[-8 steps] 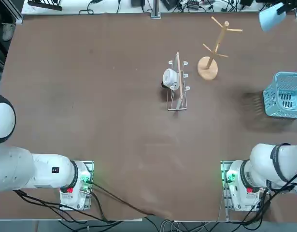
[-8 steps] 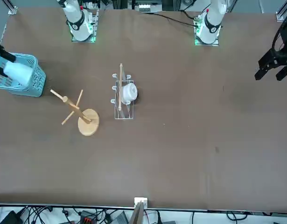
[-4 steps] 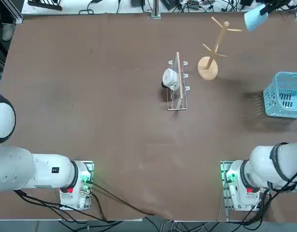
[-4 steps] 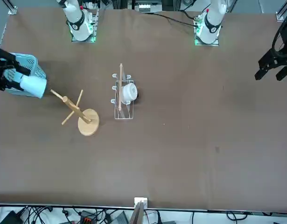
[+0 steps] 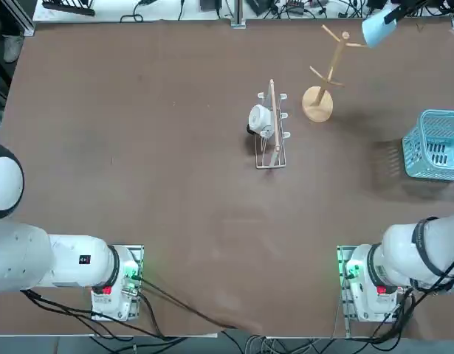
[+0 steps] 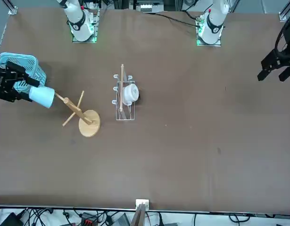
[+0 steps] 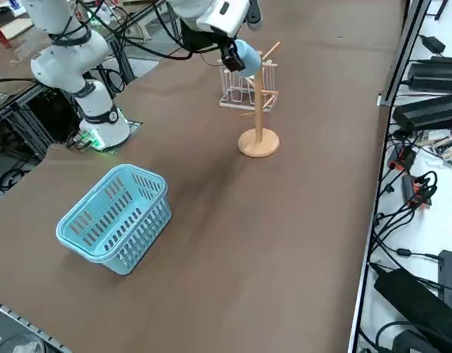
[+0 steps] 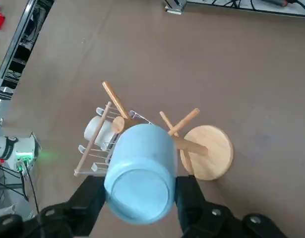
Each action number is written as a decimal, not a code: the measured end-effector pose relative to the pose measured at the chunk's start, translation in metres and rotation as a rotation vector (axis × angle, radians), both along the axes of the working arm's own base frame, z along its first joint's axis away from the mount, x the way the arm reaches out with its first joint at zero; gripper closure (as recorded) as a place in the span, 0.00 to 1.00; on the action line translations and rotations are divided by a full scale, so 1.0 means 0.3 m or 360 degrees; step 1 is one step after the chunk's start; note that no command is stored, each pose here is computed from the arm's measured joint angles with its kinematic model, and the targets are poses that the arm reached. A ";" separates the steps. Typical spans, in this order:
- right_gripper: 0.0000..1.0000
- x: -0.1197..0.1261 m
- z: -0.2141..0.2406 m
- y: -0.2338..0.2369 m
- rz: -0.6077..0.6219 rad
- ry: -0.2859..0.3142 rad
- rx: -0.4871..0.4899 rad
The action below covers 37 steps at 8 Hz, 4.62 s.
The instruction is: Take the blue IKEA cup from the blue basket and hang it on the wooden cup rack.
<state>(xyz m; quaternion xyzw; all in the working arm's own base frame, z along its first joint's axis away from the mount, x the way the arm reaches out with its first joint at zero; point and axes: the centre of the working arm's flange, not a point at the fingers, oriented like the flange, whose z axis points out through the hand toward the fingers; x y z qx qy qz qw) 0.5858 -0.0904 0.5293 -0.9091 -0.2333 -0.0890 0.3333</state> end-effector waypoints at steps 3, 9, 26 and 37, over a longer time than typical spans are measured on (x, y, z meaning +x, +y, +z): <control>0.19 0.040 -0.045 0.053 0.0011 -0.0007 0.0013; 0.19 0.073 -0.106 0.073 0.0009 0.0007 0.0006; 0.00 0.048 0.230 0.009 -0.0164 0.0139 -0.0549; 0.00 -0.098 0.367 0.275 -0.1085 0.0513 -0.1162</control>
